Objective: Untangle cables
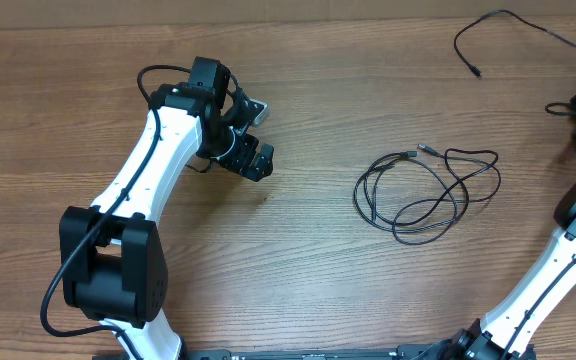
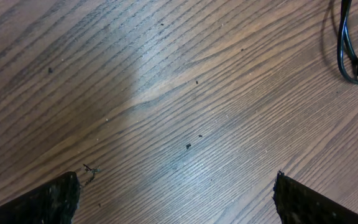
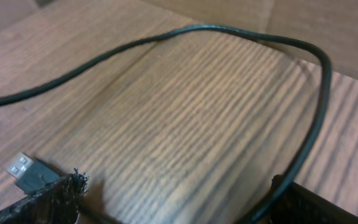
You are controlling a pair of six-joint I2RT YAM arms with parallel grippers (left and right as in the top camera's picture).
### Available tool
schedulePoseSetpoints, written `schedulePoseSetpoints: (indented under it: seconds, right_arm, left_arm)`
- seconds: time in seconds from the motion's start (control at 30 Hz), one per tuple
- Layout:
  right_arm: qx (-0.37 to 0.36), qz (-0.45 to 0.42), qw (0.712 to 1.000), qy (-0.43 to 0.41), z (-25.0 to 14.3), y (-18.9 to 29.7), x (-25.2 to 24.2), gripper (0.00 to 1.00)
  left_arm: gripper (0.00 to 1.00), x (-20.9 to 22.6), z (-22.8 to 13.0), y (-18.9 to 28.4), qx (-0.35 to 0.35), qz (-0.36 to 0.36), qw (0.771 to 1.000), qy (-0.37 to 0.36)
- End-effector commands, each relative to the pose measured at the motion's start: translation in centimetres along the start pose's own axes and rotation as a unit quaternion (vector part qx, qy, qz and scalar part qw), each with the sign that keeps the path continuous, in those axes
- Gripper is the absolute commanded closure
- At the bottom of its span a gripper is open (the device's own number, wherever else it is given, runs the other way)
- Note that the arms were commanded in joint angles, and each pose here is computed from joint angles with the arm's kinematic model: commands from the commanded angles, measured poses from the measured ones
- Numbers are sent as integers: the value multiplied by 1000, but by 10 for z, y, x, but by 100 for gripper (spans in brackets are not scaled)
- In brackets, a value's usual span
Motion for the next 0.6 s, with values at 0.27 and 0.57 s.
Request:
schedulePoseSetpoints:
  seconds: [0.27,0.57]
  right_arm:
    - [196,159,967,-32,-117,-1,39,0]
    - [319,141,937,-15,-111,55,27,0]
  left_arm:
    - [1,-3,0,-5,7,0,1000,-3]
    - [0,-3,0,-5,7,0,1000,-3]
Point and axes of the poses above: each gripper's point midway between its finger pads, its own y axis back along the fingers, its own x axis along the line the jaws close on, z = x × y, the point moved 5 cm from there along y, back along the fingers, and after that the axes turned 11 degrees about y, right-handed, at the moved point
